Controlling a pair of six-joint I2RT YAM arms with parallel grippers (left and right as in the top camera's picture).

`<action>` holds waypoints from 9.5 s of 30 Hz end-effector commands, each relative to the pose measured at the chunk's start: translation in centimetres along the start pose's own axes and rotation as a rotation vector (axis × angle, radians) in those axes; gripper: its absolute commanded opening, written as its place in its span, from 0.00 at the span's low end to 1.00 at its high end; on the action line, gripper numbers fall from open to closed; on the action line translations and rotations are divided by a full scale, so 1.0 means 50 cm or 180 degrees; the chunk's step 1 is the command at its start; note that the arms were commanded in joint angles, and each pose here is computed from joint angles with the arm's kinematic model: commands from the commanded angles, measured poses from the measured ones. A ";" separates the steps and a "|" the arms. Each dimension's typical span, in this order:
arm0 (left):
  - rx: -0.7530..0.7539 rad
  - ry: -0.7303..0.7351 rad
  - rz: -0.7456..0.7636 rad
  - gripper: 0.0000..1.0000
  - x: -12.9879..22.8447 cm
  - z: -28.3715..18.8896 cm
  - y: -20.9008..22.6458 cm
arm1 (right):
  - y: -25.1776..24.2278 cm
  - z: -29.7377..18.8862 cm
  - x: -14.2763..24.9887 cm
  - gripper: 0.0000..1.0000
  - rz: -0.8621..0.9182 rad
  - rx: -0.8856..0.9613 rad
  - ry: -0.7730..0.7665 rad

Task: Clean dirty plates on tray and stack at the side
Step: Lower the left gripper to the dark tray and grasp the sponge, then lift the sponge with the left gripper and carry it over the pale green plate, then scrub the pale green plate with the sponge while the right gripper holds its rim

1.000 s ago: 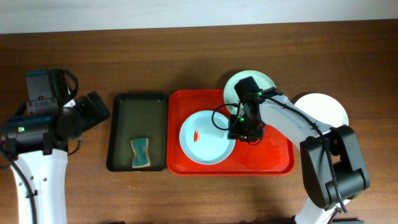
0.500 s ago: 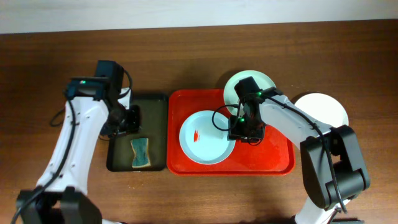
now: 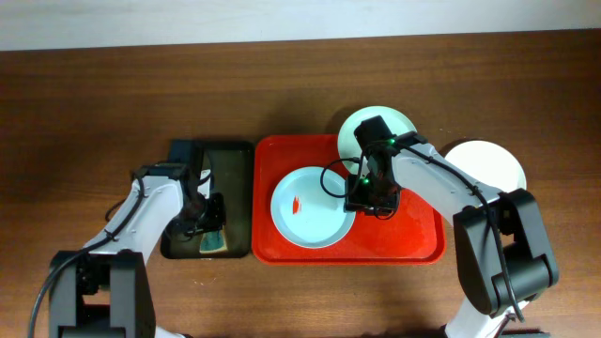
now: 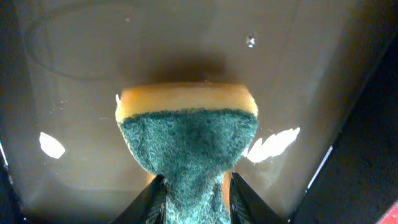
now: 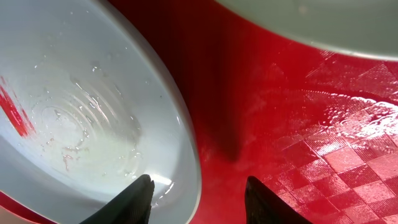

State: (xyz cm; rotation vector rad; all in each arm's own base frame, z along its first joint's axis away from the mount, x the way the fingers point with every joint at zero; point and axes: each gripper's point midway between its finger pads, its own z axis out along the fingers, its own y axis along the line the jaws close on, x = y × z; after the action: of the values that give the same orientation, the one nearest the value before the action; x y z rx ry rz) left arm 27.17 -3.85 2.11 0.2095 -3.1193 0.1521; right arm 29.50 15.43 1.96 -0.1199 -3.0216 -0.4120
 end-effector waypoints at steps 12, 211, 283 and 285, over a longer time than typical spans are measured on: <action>-0.0146 -0.0013 -0.0190 0.21 0.027 0.050 0.025 | 0.008 -0.013 -0.009 0.49 -0.0045 -0.0003 -0.0081; 0.0111 -0.1557 0.0971 0.00 -0.147 -0.162 -0.349 | 0.061 0.009 0.002 0.07 -0.0451 -0.0287 -0.0094; 0.0903 -0.0864 0.1023 0.00 -0.115 -0.158 -0.359 | 0.037 0.031 -0.003 0.04 -0.0399 -0.0098 -0.0075; 0.0754 -0.0879 0.1059 0.00 -0.106 -0.158 -0.355 | 0.037 0.031 -0.003 0.04 -0.0399 -0.0098 -0.0077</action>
State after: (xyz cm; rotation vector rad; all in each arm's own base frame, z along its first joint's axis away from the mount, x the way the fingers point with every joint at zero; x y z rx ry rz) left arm 34.54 -20.30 9.69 -0.2493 -3.2819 0.6590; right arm 30.16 17.62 1.50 0.0520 -3.0707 -0.4861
